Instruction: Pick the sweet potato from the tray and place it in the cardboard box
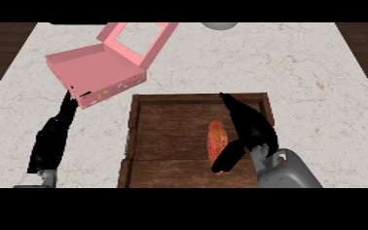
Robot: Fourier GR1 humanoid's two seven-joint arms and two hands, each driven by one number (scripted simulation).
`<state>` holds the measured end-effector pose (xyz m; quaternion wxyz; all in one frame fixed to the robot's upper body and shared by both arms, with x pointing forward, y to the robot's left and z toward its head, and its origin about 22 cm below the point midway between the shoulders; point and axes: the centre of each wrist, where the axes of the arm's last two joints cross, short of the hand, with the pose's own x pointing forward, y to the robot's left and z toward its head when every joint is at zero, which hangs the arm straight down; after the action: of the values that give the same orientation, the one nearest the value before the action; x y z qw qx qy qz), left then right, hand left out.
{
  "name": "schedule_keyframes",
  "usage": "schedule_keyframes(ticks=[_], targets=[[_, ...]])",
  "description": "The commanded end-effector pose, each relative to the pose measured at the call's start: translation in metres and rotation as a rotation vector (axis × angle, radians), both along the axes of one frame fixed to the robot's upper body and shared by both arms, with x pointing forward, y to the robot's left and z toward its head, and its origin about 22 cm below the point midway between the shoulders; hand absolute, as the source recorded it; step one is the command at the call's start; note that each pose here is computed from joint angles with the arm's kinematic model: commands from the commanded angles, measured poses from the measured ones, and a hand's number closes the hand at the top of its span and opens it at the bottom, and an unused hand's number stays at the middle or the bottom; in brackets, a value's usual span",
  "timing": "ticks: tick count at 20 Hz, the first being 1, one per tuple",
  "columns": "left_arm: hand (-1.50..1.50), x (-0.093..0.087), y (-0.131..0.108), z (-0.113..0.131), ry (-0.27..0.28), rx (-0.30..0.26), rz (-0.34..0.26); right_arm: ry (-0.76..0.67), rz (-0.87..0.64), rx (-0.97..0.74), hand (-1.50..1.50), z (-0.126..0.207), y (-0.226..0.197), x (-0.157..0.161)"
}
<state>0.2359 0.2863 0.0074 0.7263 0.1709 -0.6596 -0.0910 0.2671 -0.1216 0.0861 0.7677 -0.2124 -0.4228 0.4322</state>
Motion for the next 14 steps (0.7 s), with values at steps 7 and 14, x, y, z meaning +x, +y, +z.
schedule_keyframes(ticks=[7, 14], targets=[[0.0, -0.002, 0.001, 0.008, 0.004, -0.01, 0.019, 0.045, -0.02, -0.04, -1.5, -0.013, 0.018, 0.009], [0.0, 0.0, 0.006, 0.007, 0.003, 0.009, -0.002, 0.054, 0.002, -0.063, -1.5, -0.035, 0.017, -0.002]])
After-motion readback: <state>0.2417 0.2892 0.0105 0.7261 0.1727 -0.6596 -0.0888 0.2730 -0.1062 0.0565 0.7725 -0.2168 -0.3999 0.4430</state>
